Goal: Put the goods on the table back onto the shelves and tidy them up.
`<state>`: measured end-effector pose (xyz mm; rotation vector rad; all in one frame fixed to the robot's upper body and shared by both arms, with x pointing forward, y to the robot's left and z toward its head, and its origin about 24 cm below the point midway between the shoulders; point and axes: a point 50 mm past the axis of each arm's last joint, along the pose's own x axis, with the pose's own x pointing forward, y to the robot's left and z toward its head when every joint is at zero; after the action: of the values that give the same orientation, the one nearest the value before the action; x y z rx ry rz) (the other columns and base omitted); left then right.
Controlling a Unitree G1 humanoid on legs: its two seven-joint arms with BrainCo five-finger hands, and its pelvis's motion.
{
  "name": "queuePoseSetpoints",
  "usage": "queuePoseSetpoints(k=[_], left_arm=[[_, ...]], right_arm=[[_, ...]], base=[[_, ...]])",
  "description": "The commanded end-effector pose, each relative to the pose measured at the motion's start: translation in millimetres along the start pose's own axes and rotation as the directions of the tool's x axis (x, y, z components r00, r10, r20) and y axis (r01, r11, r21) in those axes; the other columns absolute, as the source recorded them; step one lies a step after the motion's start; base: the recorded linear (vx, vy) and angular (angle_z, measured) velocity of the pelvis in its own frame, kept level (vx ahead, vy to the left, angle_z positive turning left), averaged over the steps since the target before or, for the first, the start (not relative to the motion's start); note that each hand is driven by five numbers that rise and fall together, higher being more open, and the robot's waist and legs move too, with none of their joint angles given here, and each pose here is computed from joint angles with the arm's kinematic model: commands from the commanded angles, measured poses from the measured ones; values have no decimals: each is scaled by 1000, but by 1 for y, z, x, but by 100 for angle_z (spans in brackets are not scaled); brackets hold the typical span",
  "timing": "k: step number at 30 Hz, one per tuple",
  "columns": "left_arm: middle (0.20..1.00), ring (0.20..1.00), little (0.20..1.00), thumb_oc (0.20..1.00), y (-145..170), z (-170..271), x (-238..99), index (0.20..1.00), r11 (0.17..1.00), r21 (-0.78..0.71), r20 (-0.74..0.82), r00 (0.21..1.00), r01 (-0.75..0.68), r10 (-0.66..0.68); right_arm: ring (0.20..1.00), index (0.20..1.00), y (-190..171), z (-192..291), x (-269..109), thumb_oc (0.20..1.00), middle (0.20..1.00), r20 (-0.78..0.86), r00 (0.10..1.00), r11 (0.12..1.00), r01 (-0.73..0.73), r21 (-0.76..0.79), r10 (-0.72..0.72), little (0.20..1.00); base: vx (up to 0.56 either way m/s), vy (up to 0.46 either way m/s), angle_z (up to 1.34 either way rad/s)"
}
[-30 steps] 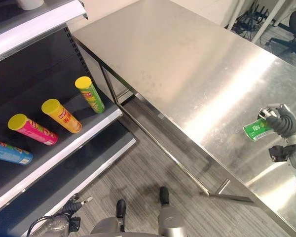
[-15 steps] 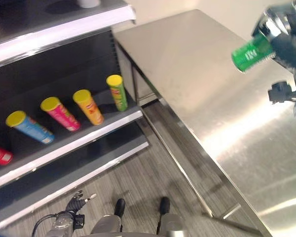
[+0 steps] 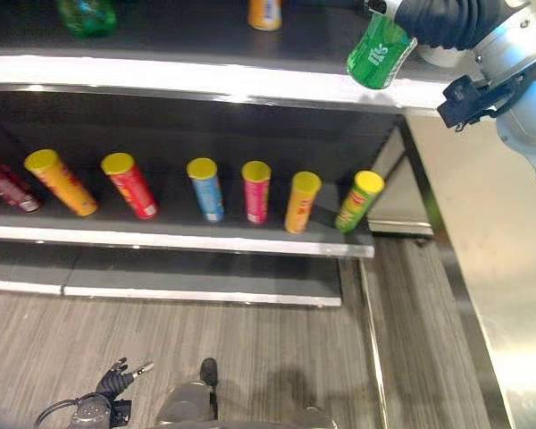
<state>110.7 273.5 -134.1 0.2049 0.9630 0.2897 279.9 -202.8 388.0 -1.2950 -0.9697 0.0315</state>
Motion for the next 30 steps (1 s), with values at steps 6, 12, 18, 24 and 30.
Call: queuePoseSetpoints(k=[6,12,18,24,30], left_arm=[[1000,1000,1000,1000,18,23,4,1000,998,61,86,996,-17,12],[1000,1000,1000,1000,23,33,7,1000,998,52,109,994,-28,22],[1000,1000,1000,1000,16,26,7,1000,999,46,80,996,-27,23],[1000,1000,1000,1000,9,20,6,1000,999,38,60,998,-18,16],[1000,1000,1000,1000,3,13,5,1000,999,44,33,999,-13,12]], right_arm=[[200,200,-24,-30,19,200,200,-165,985,993,31,-118,-51,200],[200,200,-29,-38,38,200,200,-219,975,994,21,-103,-43,200],[200,200,-12,-46,44,200,200,-262,965,996,-26,-84,3,200],[200,200,1,-54,47,200,200,-305,952,995,-48,-91,18,200],[200,200,18,-61,48,200,200,-345,938,992,-78,-96,40,200]], base=[[54,14,71],[87,-83,41],[68,-107,9],[39,-50,24],[31,-21,12]])
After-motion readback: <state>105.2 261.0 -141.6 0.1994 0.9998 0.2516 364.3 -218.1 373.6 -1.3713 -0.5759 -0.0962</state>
